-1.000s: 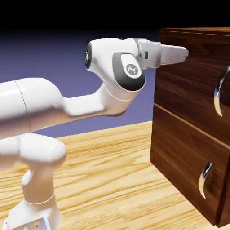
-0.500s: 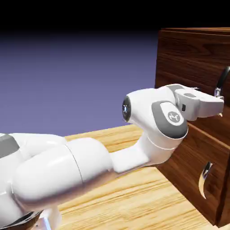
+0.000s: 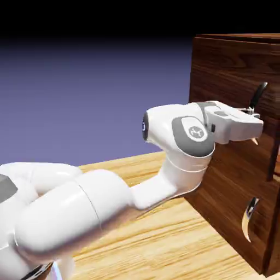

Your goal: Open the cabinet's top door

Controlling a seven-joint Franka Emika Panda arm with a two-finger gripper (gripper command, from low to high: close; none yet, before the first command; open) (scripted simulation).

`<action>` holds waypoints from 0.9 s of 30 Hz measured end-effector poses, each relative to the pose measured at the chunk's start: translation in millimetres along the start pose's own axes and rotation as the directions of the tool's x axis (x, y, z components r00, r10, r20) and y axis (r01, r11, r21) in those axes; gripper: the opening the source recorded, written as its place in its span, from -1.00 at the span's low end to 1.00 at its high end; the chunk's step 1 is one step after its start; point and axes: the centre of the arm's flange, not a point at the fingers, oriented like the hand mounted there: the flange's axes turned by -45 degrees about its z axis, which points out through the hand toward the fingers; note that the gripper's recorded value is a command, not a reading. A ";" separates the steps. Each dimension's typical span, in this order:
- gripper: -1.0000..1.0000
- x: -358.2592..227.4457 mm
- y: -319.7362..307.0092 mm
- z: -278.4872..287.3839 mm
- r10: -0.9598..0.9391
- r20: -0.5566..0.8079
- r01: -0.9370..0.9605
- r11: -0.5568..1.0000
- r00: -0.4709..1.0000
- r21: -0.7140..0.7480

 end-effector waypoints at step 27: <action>-1.00 -0.3 -142.1 -199.8 -0.001 0.000 0.001 0.847 1.000 -0.531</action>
